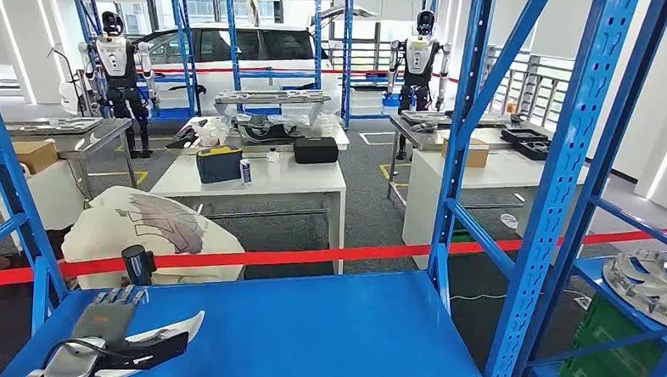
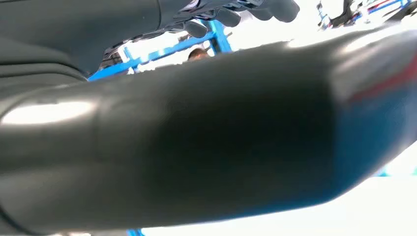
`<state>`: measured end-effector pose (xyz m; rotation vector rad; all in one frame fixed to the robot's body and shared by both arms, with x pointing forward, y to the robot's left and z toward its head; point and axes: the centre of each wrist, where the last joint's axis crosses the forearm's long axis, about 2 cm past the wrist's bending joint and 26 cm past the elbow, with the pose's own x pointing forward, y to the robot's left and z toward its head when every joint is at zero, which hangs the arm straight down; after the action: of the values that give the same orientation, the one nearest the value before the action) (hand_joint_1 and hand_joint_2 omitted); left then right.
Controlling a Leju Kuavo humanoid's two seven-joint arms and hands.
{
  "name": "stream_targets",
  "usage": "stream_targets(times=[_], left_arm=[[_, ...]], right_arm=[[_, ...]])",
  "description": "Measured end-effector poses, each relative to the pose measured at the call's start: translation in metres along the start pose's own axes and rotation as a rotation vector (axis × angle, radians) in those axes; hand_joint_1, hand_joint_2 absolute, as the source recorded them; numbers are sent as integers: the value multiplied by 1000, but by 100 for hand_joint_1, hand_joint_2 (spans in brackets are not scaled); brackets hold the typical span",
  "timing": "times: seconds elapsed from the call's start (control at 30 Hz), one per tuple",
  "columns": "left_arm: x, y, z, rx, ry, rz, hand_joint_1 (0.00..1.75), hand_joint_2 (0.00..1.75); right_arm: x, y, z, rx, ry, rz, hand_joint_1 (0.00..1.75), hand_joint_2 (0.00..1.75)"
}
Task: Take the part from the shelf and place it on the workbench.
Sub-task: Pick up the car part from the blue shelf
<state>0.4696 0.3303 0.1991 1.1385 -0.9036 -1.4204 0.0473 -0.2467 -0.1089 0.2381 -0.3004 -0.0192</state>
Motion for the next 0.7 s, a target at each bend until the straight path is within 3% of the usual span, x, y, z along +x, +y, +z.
stream_targets(times=[0.7], left_arm=[[-17, -23, 5, -26, 49, -14, 0, 0]], right_arm=[[-3, 2, 0, 2, 7, -4, 0, 0]])
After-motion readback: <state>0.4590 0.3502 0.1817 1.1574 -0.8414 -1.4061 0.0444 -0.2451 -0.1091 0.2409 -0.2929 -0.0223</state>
